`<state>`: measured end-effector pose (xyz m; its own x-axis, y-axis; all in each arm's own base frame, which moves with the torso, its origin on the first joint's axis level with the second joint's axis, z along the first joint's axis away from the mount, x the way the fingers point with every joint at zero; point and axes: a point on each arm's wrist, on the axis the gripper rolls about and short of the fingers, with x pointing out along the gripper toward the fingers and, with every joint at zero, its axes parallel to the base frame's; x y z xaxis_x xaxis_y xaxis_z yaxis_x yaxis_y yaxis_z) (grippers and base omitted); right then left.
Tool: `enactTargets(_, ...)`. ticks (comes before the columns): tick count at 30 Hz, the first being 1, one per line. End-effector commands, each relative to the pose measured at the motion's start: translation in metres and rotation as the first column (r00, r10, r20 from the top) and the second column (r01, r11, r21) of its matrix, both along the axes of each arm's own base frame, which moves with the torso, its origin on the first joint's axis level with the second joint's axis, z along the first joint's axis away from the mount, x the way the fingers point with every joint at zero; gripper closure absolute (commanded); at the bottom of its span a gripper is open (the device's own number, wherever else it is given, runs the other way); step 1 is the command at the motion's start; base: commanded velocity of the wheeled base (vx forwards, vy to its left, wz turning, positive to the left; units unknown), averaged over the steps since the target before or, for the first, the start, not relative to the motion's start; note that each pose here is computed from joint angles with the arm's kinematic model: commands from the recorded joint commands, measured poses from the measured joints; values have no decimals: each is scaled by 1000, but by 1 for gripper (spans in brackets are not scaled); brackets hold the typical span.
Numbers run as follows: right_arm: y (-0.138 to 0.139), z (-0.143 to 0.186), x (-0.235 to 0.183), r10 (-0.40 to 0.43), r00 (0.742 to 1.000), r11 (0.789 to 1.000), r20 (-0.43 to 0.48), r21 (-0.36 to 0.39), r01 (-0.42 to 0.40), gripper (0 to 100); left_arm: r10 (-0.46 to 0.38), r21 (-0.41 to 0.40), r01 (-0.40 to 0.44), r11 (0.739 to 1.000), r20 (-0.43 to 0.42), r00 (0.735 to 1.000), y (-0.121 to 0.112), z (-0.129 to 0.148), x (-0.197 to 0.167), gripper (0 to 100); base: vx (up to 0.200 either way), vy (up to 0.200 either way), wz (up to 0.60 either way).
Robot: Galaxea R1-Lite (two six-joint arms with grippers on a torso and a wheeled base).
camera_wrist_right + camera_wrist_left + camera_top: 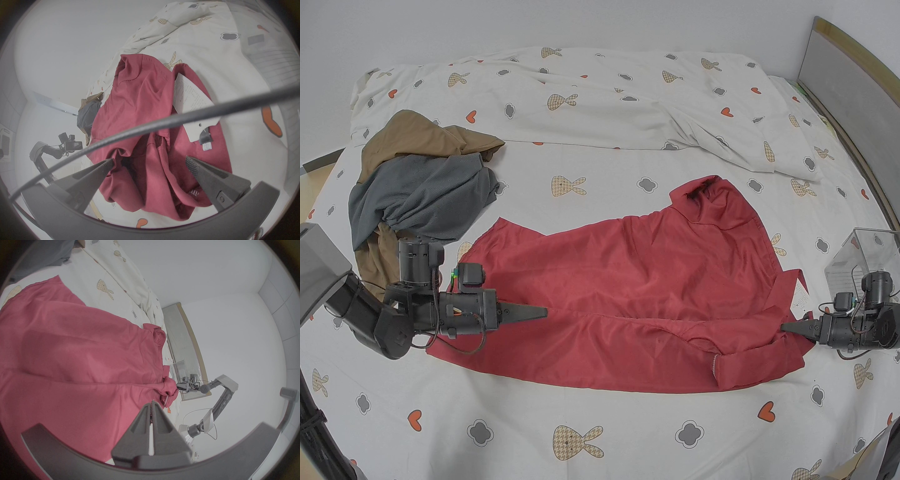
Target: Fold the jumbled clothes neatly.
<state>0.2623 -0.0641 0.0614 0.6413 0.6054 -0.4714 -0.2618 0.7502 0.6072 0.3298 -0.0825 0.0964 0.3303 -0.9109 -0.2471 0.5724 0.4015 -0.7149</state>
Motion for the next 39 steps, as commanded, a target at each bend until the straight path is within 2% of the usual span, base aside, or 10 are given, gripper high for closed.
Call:
enactTargets(1,4,-20,8,33,999,999,-43,24,-32,0,10,15,-10,1000,-24,1000,10,-16,-9,100,0,0,0)
enactTargets(8,8,-16,8,73,997,995,-31,76,-70,0,17,21,-16,1000,-56,998,11,-42,2,100,0,0,0)
enactTargets(18,16,10,4,109,994,981,16,158,-111,0,27,21,-26,999,-60,998,12,-52,11,100,0,0,0)
enactTargets(25,19,7,9,127,992,980,14,154,-128,0,43,24,-41,999,-77,996,17,-58,14,100,0,0,0)
enactTargets(30,11,9,7,97,995,984,22,149,-99,0,44,25,-42,999,-77,996,18,-58,14,100,0,0,0)
enactTargets(35,-20,26,-5,-23,997,991,79,130,12,0,44,25,-42,999,-78,996,18,-59,14,100,0,0,0)
enactTargets(39,-27,30,-11,-54,995,991,89,126,43,0,42,25,-40,999,-78,996,17,-59,14,100,0,0,0)
